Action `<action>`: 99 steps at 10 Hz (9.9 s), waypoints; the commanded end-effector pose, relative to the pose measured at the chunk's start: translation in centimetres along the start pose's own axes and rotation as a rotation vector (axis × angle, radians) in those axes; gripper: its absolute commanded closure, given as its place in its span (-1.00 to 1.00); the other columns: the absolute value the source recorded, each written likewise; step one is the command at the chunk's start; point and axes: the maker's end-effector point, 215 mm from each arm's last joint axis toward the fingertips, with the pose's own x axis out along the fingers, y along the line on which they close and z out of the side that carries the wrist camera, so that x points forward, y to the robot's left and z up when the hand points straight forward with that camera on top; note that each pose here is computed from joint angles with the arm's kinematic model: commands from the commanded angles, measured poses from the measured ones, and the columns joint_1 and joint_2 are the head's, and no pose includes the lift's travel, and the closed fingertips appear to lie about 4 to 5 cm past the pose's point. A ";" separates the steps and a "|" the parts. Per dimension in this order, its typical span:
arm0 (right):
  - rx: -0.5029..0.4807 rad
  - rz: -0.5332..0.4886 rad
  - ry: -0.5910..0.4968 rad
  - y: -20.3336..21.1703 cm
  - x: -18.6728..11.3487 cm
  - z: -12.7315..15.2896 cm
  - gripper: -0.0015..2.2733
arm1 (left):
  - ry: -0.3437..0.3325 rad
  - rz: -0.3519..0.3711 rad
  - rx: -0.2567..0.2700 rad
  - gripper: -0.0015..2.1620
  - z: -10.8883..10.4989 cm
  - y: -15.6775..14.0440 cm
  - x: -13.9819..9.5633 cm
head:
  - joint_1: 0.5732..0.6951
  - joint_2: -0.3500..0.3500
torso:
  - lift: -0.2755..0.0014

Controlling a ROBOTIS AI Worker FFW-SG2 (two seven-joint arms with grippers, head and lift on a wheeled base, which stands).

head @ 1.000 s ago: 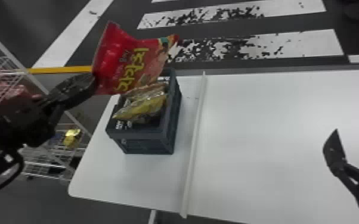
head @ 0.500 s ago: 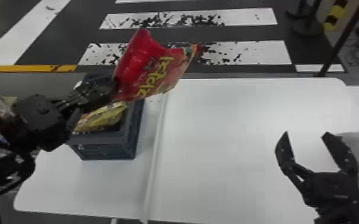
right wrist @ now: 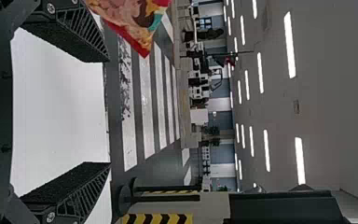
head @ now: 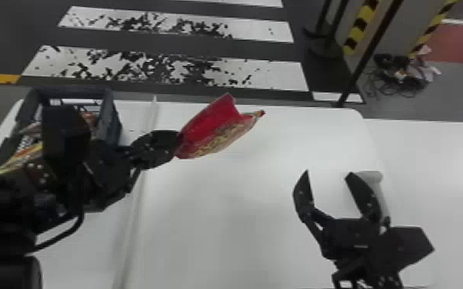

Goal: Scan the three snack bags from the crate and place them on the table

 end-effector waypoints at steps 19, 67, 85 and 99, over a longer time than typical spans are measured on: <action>-0.011 -0.103 0.014 -2.3 0.7 -1.2 -0.91 | -0.178 0.418 -0.120 -0.97 -6.0 4.4 -3.4 | 1.00 -0.50 | 0.54; -0.244 0.560 0.430 9.1 5.6 -11.9 0.98 | -0.131 0.620 -0.255 -0.96 -11.7 7.0 -7.4 | 1.00 0.40 | 0.54; -0.228 0.707 0.469 16.2 6.0 -15.6 0.98 | -0.137 0.618 -0.254 -0.95 -11.4 6.5 -7.8 | 1.00 0.61 | 0.54; -0.335 0.551 0.553 3.9 7.0 -18.3 0.98 | -0.152 0.615 -0.254 -0.95 -11.2 6.2 -8.0 | 1.00 0.35 | 0.54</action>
